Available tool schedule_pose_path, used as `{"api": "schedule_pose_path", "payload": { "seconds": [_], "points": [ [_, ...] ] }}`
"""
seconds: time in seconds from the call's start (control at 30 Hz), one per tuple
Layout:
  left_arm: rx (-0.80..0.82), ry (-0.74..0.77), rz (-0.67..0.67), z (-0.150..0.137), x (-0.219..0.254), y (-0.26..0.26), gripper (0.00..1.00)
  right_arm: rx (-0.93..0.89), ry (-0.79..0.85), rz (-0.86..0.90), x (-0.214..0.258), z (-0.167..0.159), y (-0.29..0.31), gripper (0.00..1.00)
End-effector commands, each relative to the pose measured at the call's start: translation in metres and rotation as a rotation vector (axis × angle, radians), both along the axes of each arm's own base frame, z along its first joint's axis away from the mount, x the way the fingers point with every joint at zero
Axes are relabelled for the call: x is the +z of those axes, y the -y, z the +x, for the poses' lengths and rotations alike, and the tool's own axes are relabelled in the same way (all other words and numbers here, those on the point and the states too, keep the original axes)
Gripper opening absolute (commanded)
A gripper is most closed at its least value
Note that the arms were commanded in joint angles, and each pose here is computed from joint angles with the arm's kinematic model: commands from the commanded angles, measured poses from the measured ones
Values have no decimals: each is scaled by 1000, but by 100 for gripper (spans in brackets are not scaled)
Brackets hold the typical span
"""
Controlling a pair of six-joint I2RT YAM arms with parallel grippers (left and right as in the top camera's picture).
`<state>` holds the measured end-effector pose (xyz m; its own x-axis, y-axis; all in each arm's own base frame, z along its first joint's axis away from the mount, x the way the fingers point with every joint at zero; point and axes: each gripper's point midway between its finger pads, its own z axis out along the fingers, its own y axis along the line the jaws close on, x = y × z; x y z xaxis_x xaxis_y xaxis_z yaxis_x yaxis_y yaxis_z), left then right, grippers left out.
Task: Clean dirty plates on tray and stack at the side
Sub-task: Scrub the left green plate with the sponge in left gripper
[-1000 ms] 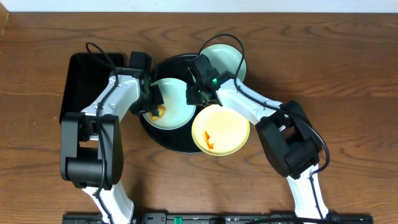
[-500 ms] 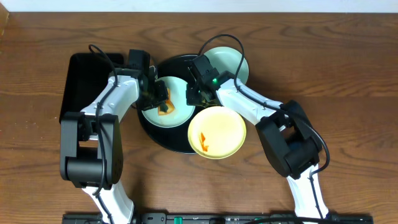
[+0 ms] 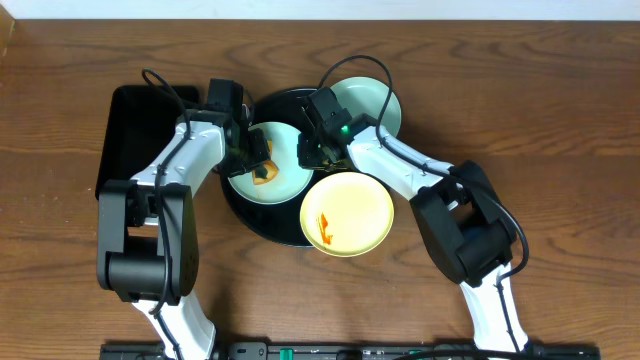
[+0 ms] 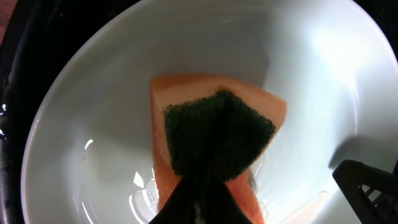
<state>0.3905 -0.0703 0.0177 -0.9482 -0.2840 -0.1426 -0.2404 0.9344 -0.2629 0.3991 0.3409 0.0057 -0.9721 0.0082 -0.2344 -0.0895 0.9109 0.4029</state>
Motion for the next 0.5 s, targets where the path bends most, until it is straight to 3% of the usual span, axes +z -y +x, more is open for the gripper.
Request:
{"api": "schedule_pose_path", "payload": {
  "seconds": [0.0,0.47],
  "points": [
    [26,-24,49,-4,-11,-10,7,20,-117,-21,-45,-24,-3,20],
    [25,-25,49,-4,-11,-10,7,17,-194,22,-54,-34,-6,29]
  ]
}}
